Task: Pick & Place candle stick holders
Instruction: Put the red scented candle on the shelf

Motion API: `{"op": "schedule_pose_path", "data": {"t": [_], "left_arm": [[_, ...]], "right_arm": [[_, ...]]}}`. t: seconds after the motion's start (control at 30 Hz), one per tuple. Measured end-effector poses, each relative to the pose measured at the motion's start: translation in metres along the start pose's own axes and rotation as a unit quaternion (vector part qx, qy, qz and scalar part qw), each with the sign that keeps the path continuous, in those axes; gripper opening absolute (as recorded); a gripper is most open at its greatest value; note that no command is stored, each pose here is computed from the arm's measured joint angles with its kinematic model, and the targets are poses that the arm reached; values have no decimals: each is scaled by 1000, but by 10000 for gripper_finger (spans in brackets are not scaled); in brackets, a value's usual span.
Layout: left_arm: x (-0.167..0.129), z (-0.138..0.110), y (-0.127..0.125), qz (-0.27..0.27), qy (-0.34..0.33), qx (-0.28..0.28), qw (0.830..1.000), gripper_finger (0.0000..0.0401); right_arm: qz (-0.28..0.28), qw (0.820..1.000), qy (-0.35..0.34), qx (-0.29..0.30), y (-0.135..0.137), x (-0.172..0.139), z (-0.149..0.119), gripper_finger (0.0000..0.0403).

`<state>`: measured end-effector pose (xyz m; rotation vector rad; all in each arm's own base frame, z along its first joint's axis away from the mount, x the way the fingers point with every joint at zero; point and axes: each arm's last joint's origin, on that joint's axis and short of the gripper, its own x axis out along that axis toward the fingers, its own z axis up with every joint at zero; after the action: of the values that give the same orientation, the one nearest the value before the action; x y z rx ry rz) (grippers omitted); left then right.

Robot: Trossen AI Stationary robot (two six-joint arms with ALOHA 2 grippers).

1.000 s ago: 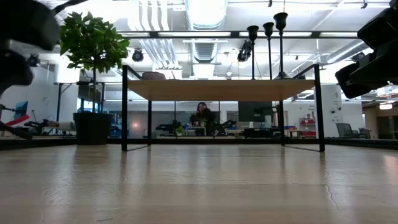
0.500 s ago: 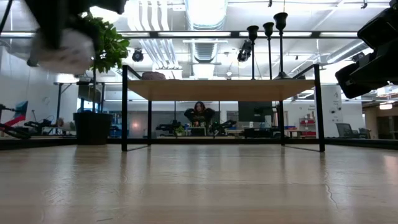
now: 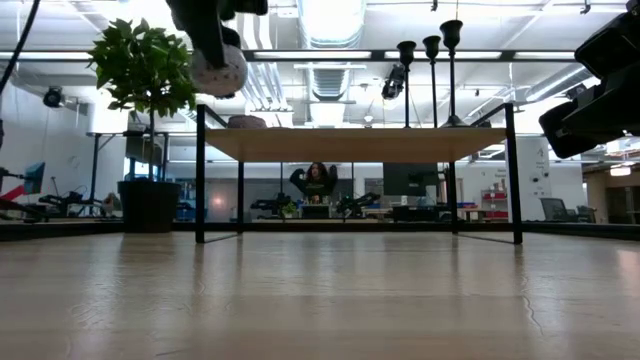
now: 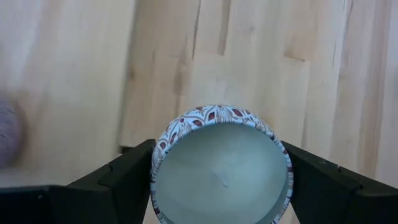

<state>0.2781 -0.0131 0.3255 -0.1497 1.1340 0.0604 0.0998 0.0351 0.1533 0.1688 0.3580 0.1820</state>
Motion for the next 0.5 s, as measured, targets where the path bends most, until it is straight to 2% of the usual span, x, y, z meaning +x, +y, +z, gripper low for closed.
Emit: {"op": "schedule_pose_path", "data": {"t": [0.23, 0.5], "left_arm": [[1, 8, 33, -19, -10, 11, 1000, 301], [7, 27, 52, -24, -10, 43, 999, 301]], "right_arm": [[0, 1000, 0, 0, 0, 0, 0, 8], [0, 1000, 0, 0, 0, 0, 0, 8]]}}
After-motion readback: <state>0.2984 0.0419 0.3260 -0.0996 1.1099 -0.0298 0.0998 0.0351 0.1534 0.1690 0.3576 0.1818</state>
